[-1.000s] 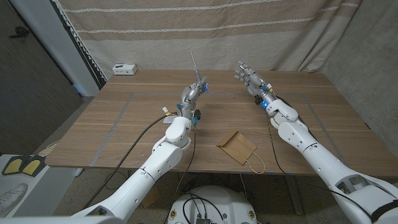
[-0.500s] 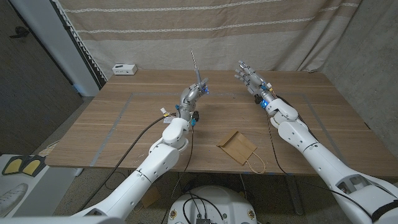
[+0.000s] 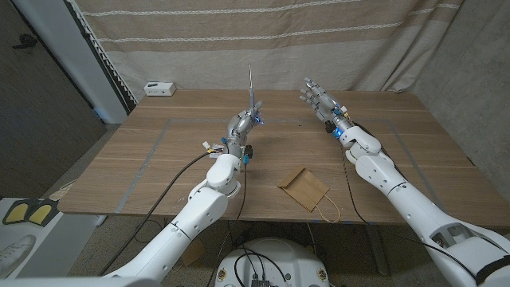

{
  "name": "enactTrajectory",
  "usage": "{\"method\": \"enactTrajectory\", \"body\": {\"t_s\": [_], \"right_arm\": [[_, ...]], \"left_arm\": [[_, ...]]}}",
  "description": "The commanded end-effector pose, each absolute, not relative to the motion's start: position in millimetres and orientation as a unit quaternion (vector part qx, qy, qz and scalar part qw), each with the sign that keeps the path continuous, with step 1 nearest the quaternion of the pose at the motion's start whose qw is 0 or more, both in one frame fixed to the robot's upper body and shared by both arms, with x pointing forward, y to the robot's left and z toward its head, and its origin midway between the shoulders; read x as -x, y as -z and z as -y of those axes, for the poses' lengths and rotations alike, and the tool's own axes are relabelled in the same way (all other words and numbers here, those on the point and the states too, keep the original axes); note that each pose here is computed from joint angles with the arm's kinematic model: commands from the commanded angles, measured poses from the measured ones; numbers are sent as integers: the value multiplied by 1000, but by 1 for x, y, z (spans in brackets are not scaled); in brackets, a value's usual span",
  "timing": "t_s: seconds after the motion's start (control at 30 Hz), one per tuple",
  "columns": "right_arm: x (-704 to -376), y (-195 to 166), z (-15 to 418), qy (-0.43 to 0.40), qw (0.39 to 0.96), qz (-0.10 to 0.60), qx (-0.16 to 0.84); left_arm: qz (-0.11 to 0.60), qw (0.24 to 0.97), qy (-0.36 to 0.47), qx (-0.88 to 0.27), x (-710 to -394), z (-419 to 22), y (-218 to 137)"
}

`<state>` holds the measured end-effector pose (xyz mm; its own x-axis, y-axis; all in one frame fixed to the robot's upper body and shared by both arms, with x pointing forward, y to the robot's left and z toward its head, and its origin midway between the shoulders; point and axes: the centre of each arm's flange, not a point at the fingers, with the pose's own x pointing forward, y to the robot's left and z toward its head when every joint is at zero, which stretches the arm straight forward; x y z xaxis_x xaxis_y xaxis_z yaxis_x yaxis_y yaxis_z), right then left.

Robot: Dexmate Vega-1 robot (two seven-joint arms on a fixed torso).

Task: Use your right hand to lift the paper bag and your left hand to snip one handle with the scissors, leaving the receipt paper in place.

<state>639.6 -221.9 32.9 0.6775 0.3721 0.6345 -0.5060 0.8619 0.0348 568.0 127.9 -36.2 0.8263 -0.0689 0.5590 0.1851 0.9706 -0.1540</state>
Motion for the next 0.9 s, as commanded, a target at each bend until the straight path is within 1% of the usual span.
{"method": "enactTrajectory", "body": {"t_s": [0.03,0.37,0.53,0.9], "right_arm": [[-641,-32,220,-242,910,320,-106],[-641,-33,222,-239,910,323,-105],[-641,-32,222,-240,909,324,-105],[-641,-30,223,-240,909,324,-109]], "left_arm": [[281,953,49,101,-563,-135,42],[295,949,50,95,-562,-141,45],[305,945,63,99,-560,-144,46],[310,946,59,78,-549,-150,47]]}}
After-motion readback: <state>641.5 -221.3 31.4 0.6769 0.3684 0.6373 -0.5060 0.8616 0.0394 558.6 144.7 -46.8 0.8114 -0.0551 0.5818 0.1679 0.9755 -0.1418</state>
